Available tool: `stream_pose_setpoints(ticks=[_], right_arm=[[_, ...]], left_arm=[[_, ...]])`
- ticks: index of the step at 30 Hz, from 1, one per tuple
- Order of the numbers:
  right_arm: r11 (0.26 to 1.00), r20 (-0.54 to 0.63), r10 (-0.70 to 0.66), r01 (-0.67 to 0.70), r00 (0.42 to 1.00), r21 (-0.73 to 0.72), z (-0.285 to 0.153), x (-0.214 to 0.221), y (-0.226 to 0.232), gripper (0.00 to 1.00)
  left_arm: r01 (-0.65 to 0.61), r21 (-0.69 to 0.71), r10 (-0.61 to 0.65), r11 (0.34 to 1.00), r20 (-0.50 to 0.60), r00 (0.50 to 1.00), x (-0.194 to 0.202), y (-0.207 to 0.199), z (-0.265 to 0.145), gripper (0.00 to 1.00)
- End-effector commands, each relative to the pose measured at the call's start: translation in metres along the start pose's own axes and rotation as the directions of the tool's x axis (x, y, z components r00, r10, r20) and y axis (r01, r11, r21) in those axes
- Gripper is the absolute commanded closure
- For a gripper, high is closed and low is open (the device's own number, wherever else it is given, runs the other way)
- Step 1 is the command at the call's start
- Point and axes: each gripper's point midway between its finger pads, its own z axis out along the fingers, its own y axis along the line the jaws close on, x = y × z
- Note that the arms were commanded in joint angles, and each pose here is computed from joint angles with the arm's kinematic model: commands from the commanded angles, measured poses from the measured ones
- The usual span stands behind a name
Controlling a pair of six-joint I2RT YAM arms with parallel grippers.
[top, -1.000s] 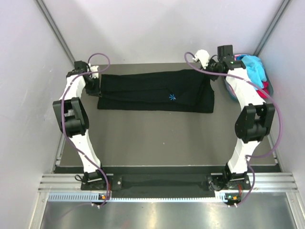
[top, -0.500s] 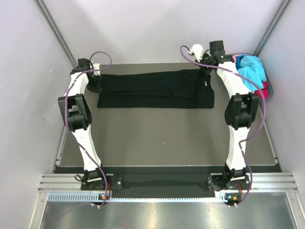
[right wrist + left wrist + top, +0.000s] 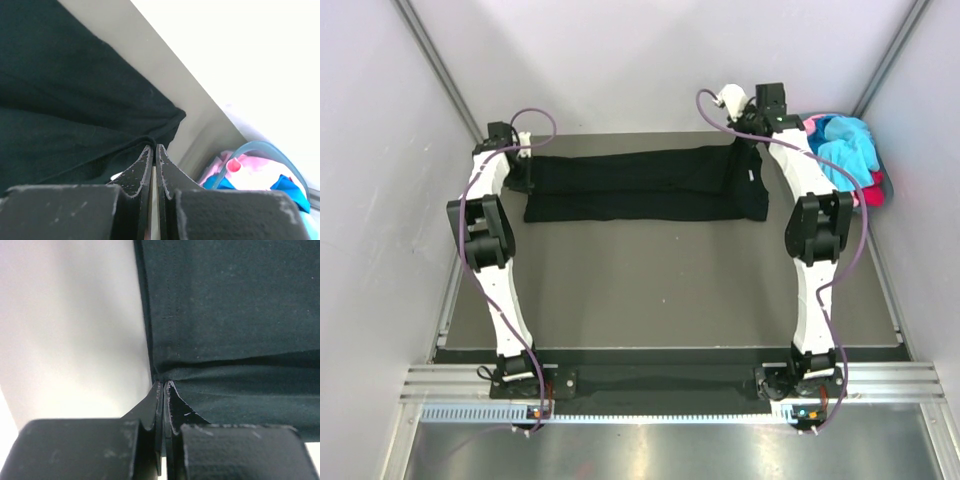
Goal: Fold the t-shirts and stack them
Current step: Fold the tshirt
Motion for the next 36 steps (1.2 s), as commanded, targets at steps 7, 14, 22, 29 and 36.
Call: stream_pose_setpoints(ticks=[7,14,22,29,36], right_arm=[[0.997,0.061,-0.013,0.008,0.998,0.077,0.017,-0.022,-0.01,1.0],[0.981,0.049,0.012,-0.021,0.999,0.191,-0.001,-0.028,-0.028,0.62],[0.996,-0.061,0.085,-0.084,0.995,0.017,-0.048,0.014,0.02,0.59],[0.967,-0.266,0.129,-0.181,0.955,-0.181,-0.071,0.083,0.073,0.58],[0.948,-0.379,0.08,-0.188,0.922,-0.255,-0.064,0.125,0.096,0.55]], left_arm=[[-0.021,-0.087,0.032,0.996,0.12,0.992,-0.04,0.009,-0.005,0.94],[-0.009,-0.091,0.031,0.996,0.247,0.969,-0.083,-0.017,-0.029,0.66],[-0.031,-0.093,0.045,0.995,0.151,0.987,-0.043,-0.023,-0.042,0.65],[-0.032,0.016,0.032,0.999,0.008,0.999,0.017,-0.044,-0.024,0.69],[-0.032,0.016,0.033,0.999,-0.023,0.999,0.021,-0.041,-0.002,0.7]])
